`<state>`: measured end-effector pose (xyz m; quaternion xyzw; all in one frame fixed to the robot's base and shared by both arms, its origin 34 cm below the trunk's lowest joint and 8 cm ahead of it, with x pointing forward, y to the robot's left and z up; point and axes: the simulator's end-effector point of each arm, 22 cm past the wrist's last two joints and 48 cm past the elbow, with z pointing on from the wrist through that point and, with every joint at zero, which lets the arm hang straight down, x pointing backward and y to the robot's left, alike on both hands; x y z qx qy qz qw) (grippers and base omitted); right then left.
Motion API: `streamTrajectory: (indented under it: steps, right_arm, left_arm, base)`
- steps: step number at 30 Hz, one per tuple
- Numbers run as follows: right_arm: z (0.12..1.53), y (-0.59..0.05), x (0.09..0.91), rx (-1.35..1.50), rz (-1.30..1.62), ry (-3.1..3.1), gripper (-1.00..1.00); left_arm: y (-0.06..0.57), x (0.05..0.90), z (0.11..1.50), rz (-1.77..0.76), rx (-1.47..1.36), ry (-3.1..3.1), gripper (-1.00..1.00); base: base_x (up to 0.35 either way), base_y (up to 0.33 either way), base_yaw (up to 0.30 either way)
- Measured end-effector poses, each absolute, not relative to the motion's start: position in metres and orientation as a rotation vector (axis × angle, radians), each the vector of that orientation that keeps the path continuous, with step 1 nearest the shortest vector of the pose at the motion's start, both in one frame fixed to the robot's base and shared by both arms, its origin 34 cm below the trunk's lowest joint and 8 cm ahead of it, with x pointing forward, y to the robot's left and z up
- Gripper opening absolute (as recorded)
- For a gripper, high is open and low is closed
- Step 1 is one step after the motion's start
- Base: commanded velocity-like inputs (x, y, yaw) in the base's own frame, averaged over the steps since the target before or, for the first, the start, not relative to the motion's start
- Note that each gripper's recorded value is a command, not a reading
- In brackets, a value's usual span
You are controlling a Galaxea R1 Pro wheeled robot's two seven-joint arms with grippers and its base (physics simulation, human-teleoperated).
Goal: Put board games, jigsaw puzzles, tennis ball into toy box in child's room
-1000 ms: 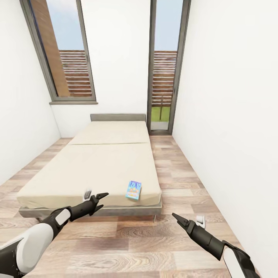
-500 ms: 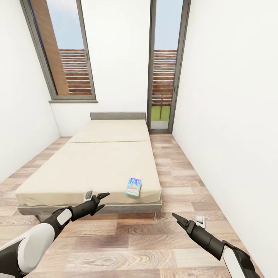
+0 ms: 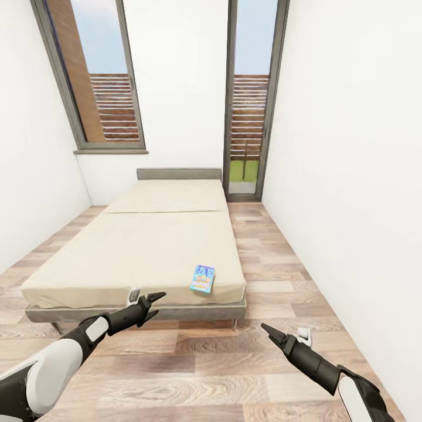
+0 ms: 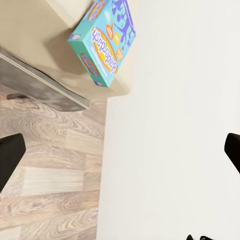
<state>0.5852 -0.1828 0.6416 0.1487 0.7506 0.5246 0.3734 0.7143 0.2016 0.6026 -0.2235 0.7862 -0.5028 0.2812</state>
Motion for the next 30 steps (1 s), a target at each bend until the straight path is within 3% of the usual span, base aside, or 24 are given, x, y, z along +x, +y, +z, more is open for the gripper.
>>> streamTrajectory:
  steps: [30]
  right_arm:
    - [0.582,-0.182,0.572,0.378,1.36,1.909,1.0]
  left_arm:
    - [0.186,0.699,0.541,-1.384,-0.582,2.106,1.0]
  base:
    - [0.0,0.0,0.0]
